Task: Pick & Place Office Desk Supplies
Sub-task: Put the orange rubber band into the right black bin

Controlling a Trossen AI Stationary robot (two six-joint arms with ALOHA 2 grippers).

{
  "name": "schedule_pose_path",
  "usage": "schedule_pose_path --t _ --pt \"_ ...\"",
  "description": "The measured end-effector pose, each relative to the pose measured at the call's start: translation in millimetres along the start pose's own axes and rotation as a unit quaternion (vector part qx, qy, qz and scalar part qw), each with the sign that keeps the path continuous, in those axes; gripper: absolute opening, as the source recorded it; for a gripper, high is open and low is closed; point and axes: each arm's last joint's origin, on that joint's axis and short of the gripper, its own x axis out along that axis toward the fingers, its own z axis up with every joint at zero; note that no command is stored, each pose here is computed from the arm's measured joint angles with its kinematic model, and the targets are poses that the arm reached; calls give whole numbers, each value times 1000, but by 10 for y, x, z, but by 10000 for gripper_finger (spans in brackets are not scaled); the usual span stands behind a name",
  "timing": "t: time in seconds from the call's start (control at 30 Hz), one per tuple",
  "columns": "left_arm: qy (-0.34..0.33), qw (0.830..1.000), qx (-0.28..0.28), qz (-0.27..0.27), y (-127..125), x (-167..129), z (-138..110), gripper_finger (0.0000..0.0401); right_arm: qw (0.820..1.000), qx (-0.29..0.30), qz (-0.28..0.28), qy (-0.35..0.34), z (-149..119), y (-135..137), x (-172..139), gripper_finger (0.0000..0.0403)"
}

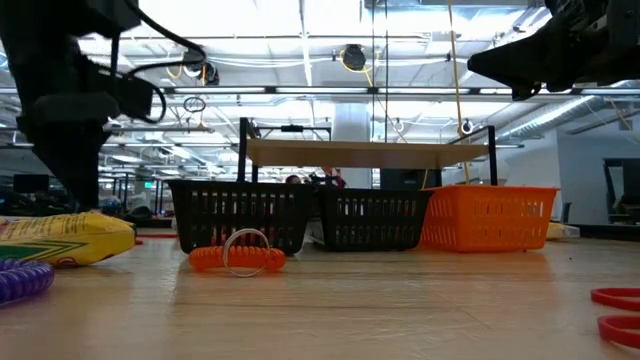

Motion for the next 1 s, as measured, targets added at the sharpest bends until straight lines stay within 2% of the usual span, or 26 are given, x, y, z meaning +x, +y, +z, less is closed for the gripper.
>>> schedule_pose_path --t 0.2,0.63,0.83,1.0 --pt "-8 1000 11 -22 -24 19 49 115 1000 0 0 1 -1 0 0 45" --pt "-12 1000 5 -28 -47 42 71 115 1000 -1 0 2 -4 0 0 45" --pt "27 999 27 -22 -105 169 42 115 1000 -1 0 2 -4 0 0 45" --pt "29 999 33 -21 -121 236 82 115 1000 -1 0 1 -2 0 0 45"
